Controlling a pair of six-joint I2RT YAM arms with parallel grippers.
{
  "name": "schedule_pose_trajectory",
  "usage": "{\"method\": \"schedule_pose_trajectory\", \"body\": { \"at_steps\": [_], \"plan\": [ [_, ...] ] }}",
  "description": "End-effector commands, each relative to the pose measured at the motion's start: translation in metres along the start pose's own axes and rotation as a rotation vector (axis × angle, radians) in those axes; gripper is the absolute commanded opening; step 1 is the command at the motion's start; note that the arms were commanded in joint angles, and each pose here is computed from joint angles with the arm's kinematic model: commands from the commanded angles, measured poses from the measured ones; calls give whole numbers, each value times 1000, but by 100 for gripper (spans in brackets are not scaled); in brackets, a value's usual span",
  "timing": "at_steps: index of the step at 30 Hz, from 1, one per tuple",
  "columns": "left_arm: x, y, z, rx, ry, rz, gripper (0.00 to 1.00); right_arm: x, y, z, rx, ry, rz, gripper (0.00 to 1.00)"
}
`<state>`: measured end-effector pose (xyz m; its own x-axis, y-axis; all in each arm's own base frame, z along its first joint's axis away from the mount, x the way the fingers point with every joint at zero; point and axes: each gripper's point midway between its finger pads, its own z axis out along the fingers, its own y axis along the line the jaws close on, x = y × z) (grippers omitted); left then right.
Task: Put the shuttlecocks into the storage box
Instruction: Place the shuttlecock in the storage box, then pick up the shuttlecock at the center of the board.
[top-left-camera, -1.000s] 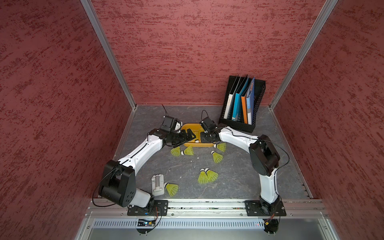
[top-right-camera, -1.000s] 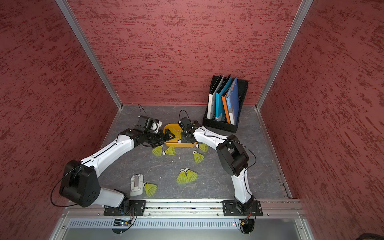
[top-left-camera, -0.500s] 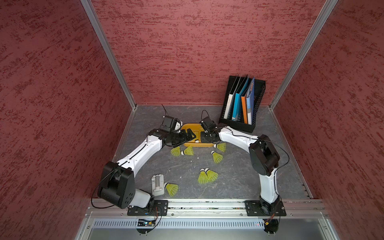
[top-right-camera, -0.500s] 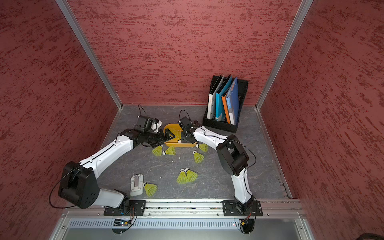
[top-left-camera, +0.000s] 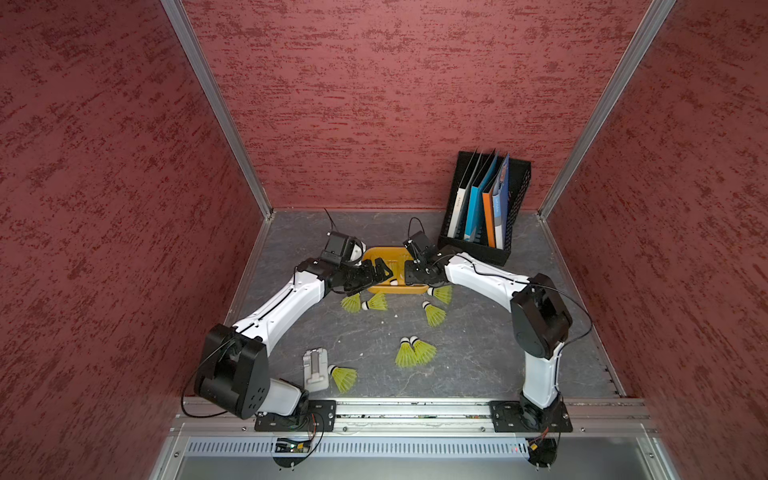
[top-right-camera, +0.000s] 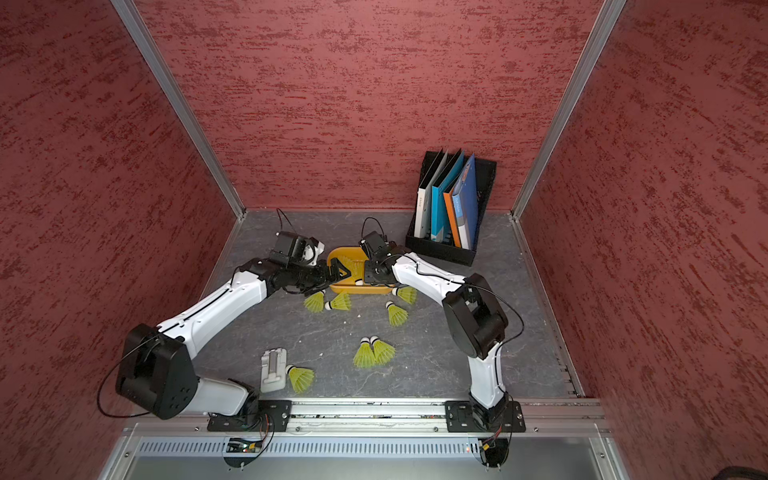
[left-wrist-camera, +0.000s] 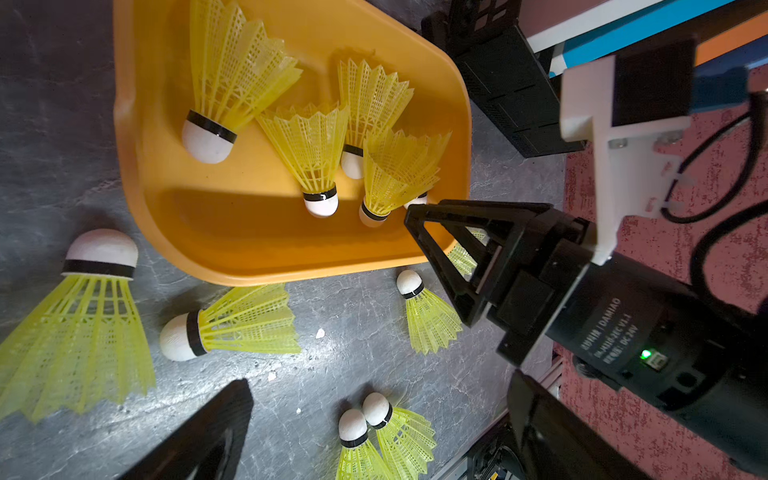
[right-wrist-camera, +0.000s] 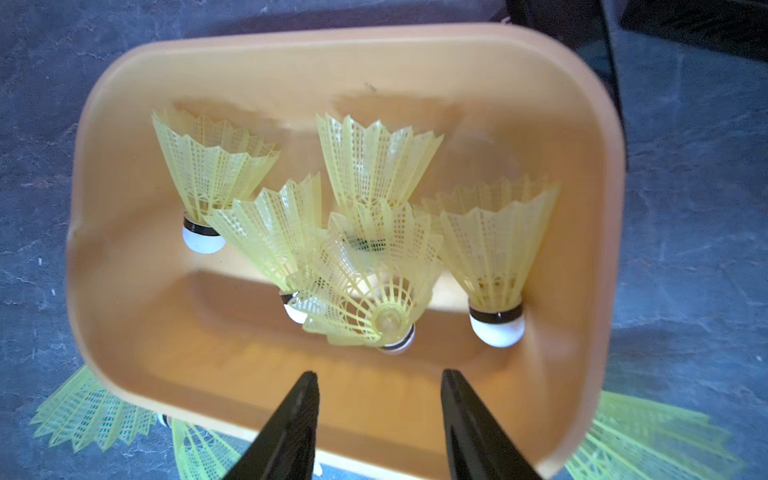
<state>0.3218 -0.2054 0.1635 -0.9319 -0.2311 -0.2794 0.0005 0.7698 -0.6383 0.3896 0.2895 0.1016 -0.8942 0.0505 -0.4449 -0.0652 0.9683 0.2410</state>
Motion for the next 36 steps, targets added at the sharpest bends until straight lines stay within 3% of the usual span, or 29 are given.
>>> {"method": "schedule_pose_trajectory", "body": {
  "at_steps": [1,12,27,36],
  "plan": [
    [3,-1,-5,-6,-8,15,100,-7,-7,-14,16,-36,18,53],
    [21,-2,-10,-24,62,171,100,-14,-6,-52,-24,-101,-11,54],
    [102,-26,21,-68,386,755,100,49,-52,-93,4,-77,-78,53],
    [100,-29,42,-117,404,819,96,78,-78,-100,48,-35,17,45]
  ]
}}
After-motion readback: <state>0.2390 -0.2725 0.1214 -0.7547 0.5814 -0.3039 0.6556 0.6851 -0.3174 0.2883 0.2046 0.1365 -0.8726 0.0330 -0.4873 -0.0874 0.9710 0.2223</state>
